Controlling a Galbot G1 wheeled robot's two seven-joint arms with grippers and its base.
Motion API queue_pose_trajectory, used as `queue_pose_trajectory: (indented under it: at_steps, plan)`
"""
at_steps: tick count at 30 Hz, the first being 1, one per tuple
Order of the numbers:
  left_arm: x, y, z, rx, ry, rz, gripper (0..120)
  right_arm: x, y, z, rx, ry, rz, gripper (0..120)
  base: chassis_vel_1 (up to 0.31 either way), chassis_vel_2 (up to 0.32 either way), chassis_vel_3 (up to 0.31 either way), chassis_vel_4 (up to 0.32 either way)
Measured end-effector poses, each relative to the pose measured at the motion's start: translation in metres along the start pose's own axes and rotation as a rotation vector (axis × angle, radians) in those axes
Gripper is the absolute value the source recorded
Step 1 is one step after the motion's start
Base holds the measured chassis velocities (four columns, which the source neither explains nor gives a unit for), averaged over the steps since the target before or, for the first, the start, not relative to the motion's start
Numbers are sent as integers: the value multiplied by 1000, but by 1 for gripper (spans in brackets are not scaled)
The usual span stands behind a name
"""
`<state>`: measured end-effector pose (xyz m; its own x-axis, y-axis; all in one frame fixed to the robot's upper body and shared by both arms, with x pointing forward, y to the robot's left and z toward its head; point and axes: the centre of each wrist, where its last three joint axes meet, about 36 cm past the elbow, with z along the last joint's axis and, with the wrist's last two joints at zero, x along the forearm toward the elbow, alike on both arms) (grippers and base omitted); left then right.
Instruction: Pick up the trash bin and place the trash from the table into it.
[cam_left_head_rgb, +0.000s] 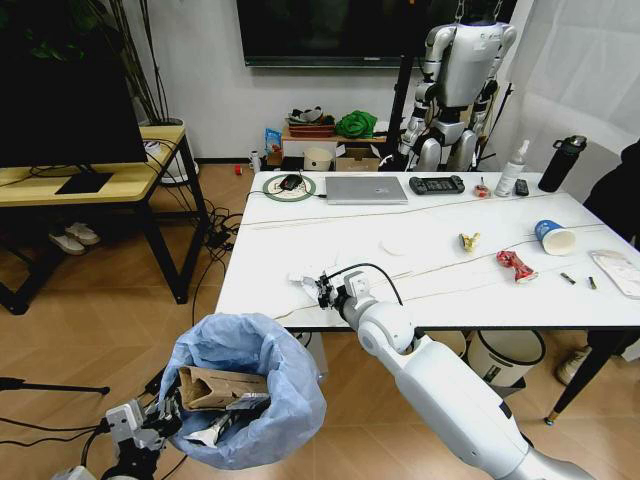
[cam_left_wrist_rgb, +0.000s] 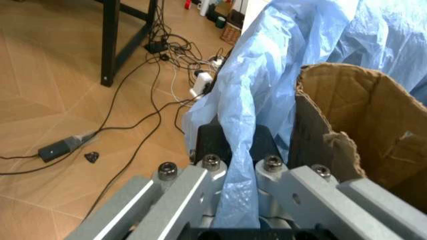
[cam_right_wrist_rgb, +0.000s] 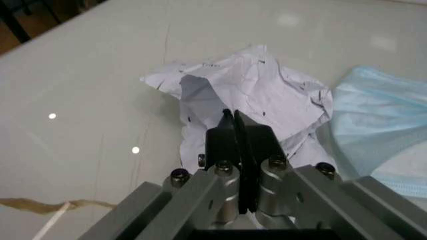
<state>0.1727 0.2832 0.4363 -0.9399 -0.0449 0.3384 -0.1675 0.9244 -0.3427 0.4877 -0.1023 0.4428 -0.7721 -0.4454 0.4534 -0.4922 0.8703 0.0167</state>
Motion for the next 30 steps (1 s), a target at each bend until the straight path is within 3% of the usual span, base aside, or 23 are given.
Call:
queue_pose_trajectory:
  at_steps: [11,21,27,30]
  plan:
    - [0,-1,0,0,0,3,0,48,-13,-39,-139,-218,-124,0,0,0,0,0]
    - [0,-1,0,-1,0,1,0,48,-24,-35,-144,-222,-114,0,0,0,0,0]
    - [1,-1,-1,-1,-1,-1,0,39,-6,-36,-114,-225,-109,0,0,0,0,0]
    - [1,-1,-1,-1,-1,-2,0,33,1,-37,-105,-214,-102,10,0,0,0,0]
